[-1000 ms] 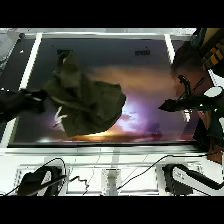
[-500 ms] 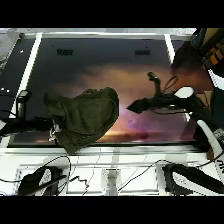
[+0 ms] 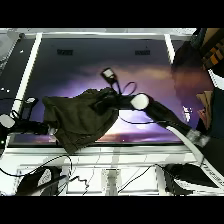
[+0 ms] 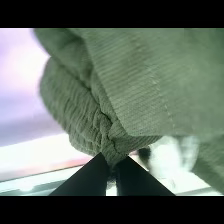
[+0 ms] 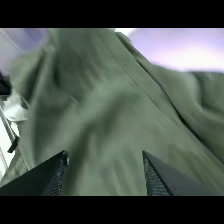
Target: Fold the clothes and pants, and hang the long-sleeved shirts on hangers.
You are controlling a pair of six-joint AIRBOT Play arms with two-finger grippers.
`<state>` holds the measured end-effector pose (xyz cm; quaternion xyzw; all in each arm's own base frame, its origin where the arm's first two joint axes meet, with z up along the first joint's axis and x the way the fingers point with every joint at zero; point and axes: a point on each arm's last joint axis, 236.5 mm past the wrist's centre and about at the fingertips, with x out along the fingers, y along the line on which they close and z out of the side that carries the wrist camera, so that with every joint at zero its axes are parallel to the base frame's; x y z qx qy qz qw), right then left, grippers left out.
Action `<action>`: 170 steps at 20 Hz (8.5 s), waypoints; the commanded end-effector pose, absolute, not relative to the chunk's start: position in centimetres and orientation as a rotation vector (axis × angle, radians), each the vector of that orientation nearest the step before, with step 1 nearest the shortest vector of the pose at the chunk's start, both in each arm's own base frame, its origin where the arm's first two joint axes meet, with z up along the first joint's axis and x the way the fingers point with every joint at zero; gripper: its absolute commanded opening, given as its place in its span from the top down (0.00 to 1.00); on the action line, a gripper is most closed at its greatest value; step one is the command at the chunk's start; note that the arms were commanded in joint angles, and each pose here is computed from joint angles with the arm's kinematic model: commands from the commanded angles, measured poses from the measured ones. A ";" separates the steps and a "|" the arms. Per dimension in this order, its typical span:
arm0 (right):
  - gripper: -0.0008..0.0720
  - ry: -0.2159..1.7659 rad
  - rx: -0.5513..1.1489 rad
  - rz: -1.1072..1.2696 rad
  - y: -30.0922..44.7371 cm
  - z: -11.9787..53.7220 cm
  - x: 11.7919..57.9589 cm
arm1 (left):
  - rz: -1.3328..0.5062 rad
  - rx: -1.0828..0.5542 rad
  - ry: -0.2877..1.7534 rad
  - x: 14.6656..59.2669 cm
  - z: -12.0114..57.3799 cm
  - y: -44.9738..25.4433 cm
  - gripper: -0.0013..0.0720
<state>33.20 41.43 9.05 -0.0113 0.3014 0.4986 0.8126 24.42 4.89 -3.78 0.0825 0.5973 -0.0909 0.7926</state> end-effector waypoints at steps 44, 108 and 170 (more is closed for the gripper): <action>0.97 0.529 0.055 0.102 -1.7 23.5 51.8 | 0.302 -0.114 0.037 41.4 18.9 10.7 0.92; 0.71 1.424 0.193 -0.310 -15.9 1.8 33.6 | 0.324 -0.055 1.683 24.4 -6.4 17.5 0.92; 0.33 1.392 1.043 -0.552 -7.6 -10.1 26.7 | 0.195 -0.199 1.313 37.3 -1.1 16.4 0.92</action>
